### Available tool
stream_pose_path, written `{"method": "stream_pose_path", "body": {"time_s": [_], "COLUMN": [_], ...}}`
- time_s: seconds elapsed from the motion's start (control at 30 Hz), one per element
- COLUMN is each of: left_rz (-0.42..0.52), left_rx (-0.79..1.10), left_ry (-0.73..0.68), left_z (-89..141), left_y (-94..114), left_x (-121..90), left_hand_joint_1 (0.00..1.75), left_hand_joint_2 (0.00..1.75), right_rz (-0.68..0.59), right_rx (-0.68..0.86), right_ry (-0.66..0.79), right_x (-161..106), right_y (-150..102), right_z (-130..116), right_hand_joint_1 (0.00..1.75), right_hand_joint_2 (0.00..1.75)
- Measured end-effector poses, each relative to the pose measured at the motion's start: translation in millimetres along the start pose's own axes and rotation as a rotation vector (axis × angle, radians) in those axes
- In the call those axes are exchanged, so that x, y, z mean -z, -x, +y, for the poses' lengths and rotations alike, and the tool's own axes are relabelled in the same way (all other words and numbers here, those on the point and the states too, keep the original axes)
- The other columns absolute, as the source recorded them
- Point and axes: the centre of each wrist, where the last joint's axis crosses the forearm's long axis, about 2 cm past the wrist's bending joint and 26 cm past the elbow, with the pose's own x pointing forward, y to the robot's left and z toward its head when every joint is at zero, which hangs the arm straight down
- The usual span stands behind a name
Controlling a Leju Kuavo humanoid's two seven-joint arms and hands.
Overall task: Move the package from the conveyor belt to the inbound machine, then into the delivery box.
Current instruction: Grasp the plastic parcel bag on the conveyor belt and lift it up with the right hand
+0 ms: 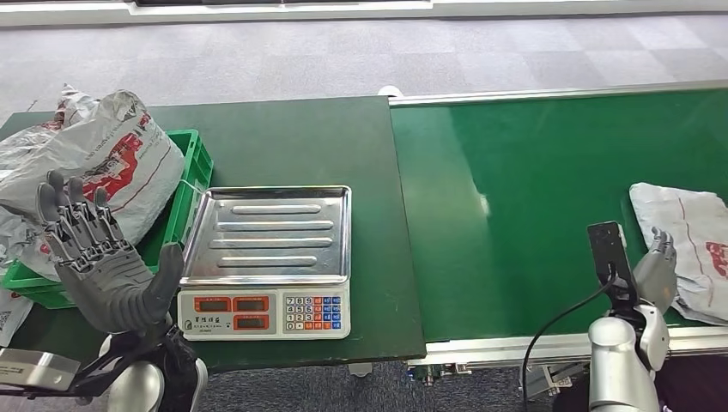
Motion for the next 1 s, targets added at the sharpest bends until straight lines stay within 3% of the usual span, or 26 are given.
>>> {"method": "stream_pose_path", "body": {"time_s": [0.4, 1.0], "left_rz": [0.006, 0.013], "left_rx": [0.019, 0.028], "left_ry": [0.006, 0.018], "left_z": [0.8, 2.4], "left_y": [2.3, 0.7], "left_x": [-1.3, -5.5], "left_hand_joint_1": [0.0, 0.0], "left_hand_joint_2": [1.75, 1.75], "right_rz": [0.04, 0.06], "right_rx": [-0.052, -0.062], "right_ry": [-0.033, -0.073], "right_x": [26.8, 24.5], "right_y": [0.9, 5.4], "right_z": [1.2, 8.5], "right_hand_joint_1": [0.0, 0.0], "right_hand_joint_2": [1.75, 1.75]}}
